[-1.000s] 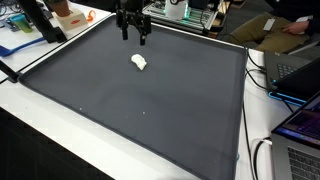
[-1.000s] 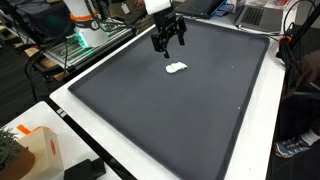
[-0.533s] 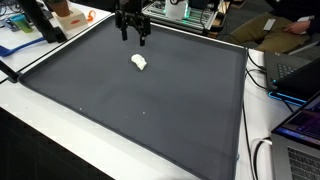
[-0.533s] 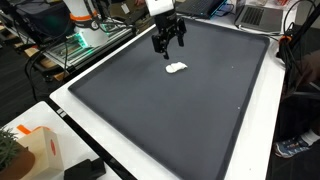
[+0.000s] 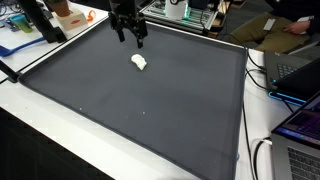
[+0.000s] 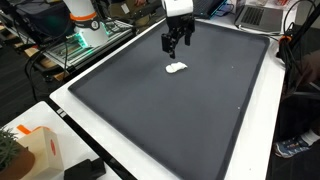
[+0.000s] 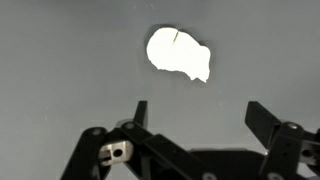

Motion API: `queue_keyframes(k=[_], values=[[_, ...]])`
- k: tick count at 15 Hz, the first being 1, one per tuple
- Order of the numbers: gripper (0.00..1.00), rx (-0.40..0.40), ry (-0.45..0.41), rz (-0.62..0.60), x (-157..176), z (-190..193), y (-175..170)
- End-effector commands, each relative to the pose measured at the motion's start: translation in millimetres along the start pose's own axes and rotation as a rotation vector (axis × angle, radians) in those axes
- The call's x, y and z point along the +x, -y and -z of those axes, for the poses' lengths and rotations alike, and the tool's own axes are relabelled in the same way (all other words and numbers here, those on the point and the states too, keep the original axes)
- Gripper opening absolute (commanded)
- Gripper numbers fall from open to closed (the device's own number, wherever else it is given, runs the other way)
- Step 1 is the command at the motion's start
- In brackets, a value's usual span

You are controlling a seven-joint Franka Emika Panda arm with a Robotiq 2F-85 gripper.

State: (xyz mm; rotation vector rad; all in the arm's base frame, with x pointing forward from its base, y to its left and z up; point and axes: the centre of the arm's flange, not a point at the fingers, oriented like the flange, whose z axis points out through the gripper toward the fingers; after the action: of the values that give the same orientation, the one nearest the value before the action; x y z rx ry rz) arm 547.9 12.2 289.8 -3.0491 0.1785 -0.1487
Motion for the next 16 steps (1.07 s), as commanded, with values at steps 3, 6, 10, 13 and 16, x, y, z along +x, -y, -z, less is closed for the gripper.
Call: queue_keyframes(k=[3,6,10,13,16], values=[[1.00,-0.022,0.028,-0.040,18,3,-2],[1.00,-0.021,0.028,-0.037,18,2,-1],[1.00,-0.060,0.057,-0.074,34,9,-2],[1.00,-0.085,0.117,-0.085,42,15,-3],[1.00,-0.114,0.180,-0.093,50,18,-1]])
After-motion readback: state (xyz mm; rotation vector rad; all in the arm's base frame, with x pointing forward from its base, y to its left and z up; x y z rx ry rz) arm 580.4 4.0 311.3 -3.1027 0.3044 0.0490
